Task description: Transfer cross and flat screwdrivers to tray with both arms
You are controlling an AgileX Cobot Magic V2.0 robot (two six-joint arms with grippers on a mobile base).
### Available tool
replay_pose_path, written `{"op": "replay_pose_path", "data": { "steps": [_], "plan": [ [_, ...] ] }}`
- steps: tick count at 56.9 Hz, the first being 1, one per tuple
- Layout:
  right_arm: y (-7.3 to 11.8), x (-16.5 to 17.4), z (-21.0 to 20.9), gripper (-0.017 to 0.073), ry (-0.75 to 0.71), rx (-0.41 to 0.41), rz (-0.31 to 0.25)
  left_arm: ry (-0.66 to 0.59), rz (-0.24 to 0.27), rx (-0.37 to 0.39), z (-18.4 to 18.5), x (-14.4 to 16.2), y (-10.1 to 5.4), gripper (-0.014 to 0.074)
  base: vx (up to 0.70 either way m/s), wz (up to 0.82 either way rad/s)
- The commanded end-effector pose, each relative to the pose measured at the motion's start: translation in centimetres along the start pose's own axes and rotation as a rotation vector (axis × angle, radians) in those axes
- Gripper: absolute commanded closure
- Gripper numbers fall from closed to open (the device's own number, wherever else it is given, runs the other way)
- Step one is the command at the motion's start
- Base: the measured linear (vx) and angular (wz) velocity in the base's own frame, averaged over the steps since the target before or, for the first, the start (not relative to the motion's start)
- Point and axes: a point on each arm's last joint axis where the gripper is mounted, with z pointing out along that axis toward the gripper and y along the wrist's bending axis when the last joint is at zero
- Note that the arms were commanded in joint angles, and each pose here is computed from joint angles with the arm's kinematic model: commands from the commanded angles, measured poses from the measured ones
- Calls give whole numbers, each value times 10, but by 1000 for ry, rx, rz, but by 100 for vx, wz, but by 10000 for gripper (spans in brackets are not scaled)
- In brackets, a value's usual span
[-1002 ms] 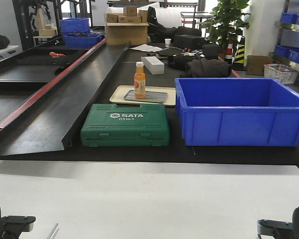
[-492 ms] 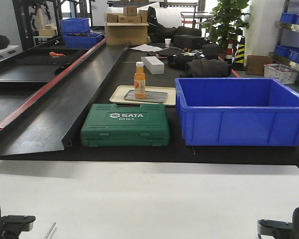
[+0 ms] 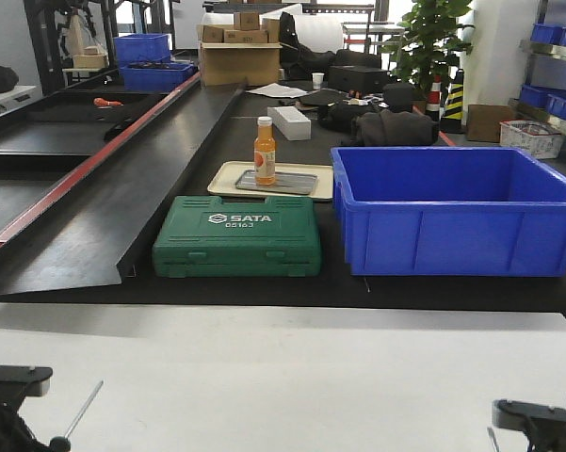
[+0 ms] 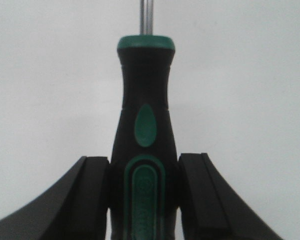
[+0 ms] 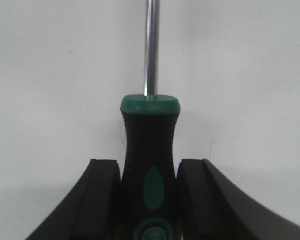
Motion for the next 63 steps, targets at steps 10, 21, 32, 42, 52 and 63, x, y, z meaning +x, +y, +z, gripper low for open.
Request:
{"op": "replay_pose_path", "data": {
  "steps": [10, 21, 32, 42, 52, 63],
  "plan": [
    [2, 1, -90, 568, -303, -45, -13, -281, 13, -7, -84, -3, -9, 597, 0, 0],
    [1, 21, -151, 568, -511, -76, -18, -461, 33, -17, -139, 11, -16, 597, 0, 0],
    [-1, 52, -206, 568, -720, -106, -25, -706, 35, -11, -198, 34, -24, 597, 0, 0],
    [-5, 85, -245, 568, -885, -131, -28, -863, 53, -19, -239, 62, -30, 594, 0, 0],
    [-8, 117, -271, 568, -1018, -151, -33, -959, 66, -23, -264, 85, -35, 594, 0, 0],
    [-12, 144, -295, 568, -1183, -171, -38, -986, 76, -22, -275, 100, -37, 594, 0, 0]
  ]
}}
